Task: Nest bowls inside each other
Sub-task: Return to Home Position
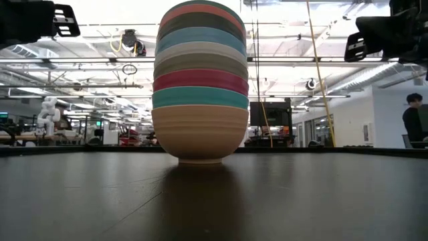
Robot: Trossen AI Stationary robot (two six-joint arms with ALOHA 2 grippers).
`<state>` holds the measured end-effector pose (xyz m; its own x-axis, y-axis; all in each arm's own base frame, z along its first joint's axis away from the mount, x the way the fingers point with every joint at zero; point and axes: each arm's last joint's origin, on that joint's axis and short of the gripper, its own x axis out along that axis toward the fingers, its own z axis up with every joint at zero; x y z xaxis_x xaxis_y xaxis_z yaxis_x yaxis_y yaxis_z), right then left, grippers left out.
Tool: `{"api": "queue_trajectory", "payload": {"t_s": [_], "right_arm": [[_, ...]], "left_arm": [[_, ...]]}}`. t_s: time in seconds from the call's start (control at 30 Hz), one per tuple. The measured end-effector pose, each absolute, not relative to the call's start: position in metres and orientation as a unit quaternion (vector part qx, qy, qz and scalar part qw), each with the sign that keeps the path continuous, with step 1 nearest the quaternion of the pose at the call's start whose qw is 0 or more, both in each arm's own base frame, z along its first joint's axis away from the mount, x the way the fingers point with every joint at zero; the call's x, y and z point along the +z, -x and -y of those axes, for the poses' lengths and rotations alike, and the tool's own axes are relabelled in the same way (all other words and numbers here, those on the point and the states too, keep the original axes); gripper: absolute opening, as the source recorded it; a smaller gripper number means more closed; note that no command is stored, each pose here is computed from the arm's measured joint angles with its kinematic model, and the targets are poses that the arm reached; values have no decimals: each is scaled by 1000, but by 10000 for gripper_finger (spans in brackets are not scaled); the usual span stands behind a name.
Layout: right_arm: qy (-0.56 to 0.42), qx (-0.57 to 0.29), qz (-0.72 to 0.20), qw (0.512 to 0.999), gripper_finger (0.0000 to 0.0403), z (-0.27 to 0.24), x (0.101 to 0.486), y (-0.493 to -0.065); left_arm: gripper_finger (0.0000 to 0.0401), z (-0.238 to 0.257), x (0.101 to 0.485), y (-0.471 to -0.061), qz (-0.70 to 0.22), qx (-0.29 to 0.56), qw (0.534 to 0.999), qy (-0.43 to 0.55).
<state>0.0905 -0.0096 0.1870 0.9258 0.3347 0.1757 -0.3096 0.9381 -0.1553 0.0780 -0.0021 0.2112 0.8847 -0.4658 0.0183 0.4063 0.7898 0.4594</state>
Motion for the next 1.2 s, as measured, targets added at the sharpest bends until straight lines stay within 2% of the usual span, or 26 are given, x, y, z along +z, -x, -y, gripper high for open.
{"api": "queue_trajectory", "payload": {"t_s": [0.2, 0.4, 0.6, 0.8, 0.9, 1.2], "right_arm": [[56, 165, 100, 980, 0, 10, 187, -90], [52, 168, 100, 979, 0, 9, 187, -90], [29, 167, 112, 979, 0, 9, 191, -90], [-12, 97, 81, 992, 0, 14, 184, -92], [-18, 76, 61, 995, 0, 15, 180, -93], [-29, 79, 60, 995, 0, 15, 180, -93]], "left_arm": [[14, 0, 208, -80, 50, -196, 952, -229], [3, -1, 207, -80, 44, -181, 957, -223], [5, 0, 207, -80, 40, -198, 964, -170], [2, -6, 197, -85, 5, -105, 992, -68], [2, -8, 190, -86, -27, -82, 995, -52], [1, -8, 190, -86, -27, -78, 995, -55]]}}
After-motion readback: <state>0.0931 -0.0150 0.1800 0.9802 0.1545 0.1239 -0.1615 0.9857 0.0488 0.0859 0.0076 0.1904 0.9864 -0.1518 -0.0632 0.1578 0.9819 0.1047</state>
